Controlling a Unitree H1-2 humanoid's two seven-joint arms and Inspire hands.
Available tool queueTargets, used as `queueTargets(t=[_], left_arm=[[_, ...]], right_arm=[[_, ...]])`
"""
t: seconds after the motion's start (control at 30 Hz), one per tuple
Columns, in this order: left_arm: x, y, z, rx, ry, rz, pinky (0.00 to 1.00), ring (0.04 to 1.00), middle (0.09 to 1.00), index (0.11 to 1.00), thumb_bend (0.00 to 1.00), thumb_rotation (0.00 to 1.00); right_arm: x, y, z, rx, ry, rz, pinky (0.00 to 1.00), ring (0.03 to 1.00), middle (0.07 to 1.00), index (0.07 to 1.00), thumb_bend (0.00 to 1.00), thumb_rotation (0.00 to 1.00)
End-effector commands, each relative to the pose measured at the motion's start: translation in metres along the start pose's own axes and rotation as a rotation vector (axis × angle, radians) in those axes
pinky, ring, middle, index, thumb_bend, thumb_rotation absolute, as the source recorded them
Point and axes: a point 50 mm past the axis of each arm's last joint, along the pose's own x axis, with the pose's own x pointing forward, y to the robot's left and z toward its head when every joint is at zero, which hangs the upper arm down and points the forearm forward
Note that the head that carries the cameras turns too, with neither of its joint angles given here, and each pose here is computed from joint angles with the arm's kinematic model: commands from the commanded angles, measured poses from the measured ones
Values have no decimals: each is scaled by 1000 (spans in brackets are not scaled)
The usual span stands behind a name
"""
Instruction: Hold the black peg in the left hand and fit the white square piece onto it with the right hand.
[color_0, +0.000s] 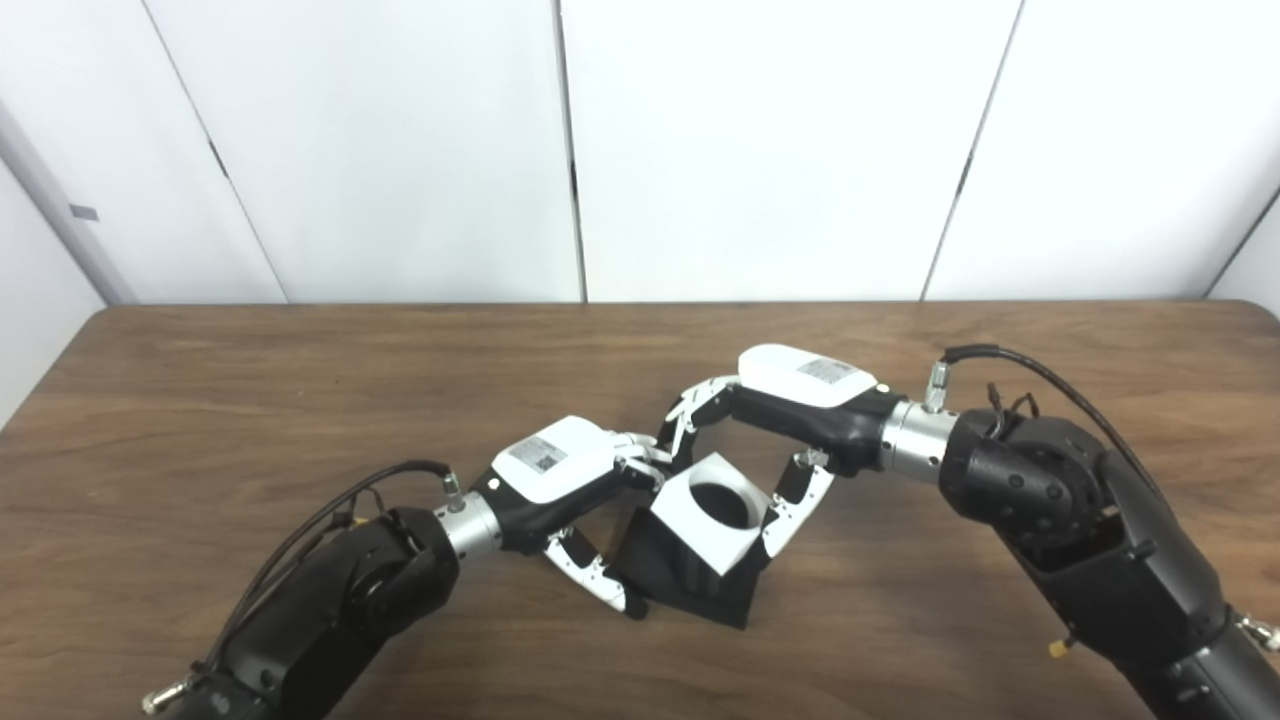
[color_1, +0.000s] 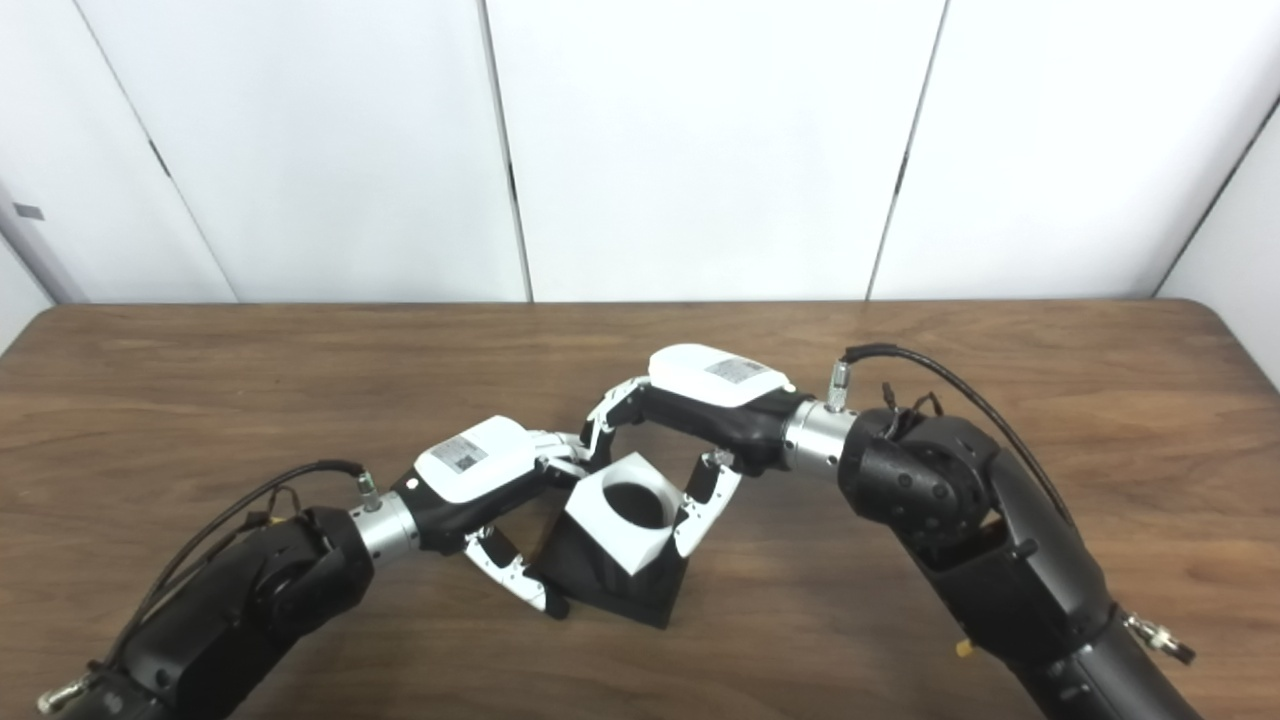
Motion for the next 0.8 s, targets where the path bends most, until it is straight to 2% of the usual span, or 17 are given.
queueTargets(t=[0.0, 0.27, 0.5, 0.67, 0.77], left_arm=[[1, -29, 8, 36, 8, -159, 815, 893, 851, 494, 519, 80], [2, -29, 10, 32, 4, -148, 813, 893, 857, 494, 520, 78], [2, -30, 10, 40, 4, -154, 802, 893, 853, 494, 519, 80], [3, -29, 10, 39, 8, -148, 801, 893, 845, 494, 519, 80], [2, -28, 10, 42, 5, -141, 787, 876, 844, 494, 519, 79]], right_arm=[[8, -10, 16, -43, -78, -26, 766, 854, 776, 477, 521, 134], [15, -8, 32, -79, -113, 25, 800, 865, 786, 476, 522, 135], [20, -3, 37, -103, -134, 58, 789, 848, 777, 476, 522, 137], [21, 3, 37, -132, -123, 114, 811, 844, 770, 476, 522, 138], [19, 8, 32, -138, -82, 150, 807, 834, 764, 482, 520, 145]])
